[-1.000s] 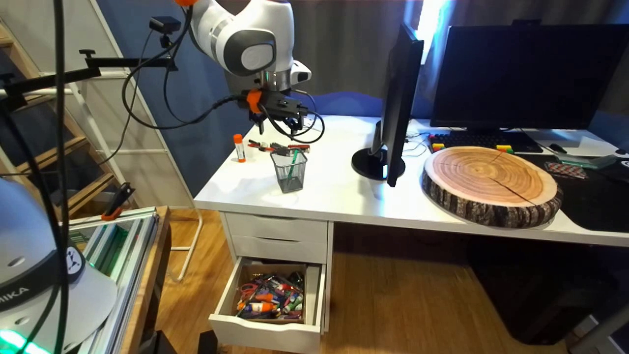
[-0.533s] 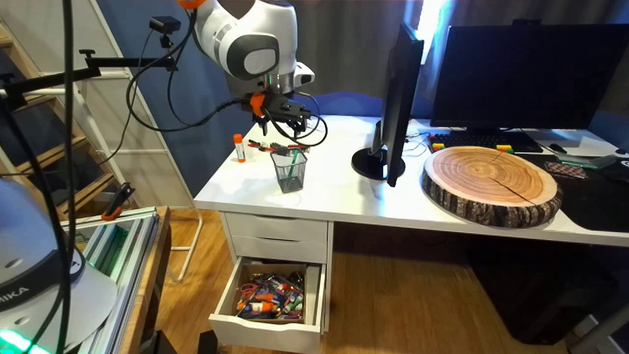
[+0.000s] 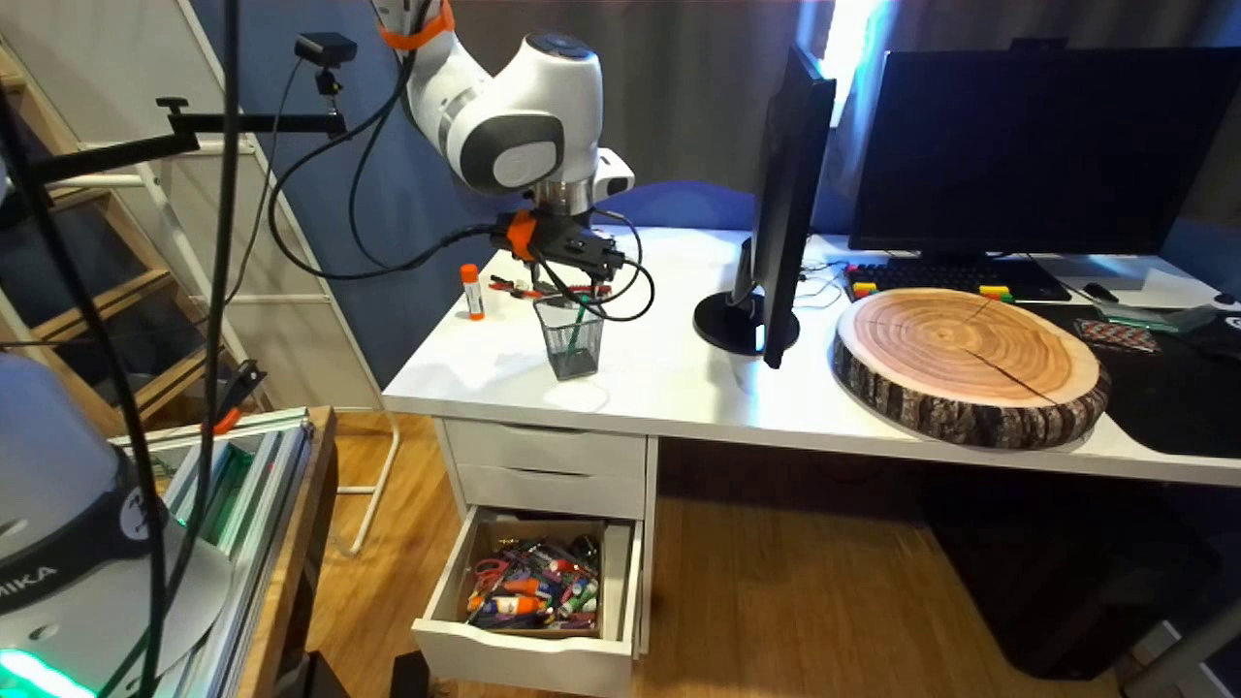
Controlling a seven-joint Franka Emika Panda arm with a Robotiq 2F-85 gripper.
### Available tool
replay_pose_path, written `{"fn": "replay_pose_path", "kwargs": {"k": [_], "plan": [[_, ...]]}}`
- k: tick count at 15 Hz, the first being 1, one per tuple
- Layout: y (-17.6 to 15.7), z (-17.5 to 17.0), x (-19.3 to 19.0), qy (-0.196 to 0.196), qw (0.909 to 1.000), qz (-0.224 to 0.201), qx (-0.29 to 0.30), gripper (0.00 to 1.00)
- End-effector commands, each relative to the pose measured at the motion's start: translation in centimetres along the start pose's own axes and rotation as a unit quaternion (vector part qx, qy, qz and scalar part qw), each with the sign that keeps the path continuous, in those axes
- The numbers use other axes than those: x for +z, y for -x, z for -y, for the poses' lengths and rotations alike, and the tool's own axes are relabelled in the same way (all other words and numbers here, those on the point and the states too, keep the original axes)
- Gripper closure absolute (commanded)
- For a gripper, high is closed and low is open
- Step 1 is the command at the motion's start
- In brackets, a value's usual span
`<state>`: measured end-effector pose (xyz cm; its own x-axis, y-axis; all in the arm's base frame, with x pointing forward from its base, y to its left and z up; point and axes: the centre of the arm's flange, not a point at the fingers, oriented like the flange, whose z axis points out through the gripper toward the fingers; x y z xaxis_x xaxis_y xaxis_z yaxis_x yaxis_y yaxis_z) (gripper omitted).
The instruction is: Put the green pen on the desk then flip the penholder over
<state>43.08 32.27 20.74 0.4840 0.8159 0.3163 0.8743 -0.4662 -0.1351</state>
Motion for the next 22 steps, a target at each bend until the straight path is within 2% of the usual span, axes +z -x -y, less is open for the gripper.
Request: {"fn": "replay_pose_path", "kwargs": {"k": [1,4,6,8,9,12,13,14,16,17,18,22], "plan": [[0.7,-0.7,0.9,-0.01,0.9999,-0.013,0.0,0.14],[1.0,-0.8,1.4,-0.017,0.9997,-0.015,0.005,0.28],[1.3,-0.9,1.6,-0.019,0.9996,-0.018,0.007,0.29],[1.5,-1.2,2.0,-0.01,0.9996,-0.024,0.008,0.17],[1.6,-1.4,2.1,-0.007,0.9996,-0.027,0.007,0.14],[1.7,-1.8,2.7,-0.002,0.9994,-0.034,0.0,0.25],[1.7,-1.8,3.0,-0.001,0.9994,-0.035,-0.004,0.32],[1.8,-1.8,3.2,-0.002,0.9993,-0.036,-0.006,0.27],[2.0,-1.8,3.5,-0.003,0.9993,-0.035,-0.009,0.32],[2.0,-1.7,3.6,-0.002,0.9993,-0.035,-0.01,0.39],[2.1,-1.7,3.6,-0.002,0.9993,-0.036,-0.01,0.37],[2.2,-1.8,3.8,0.0,0.9993,-0.037,-0.011,0.42]]}}
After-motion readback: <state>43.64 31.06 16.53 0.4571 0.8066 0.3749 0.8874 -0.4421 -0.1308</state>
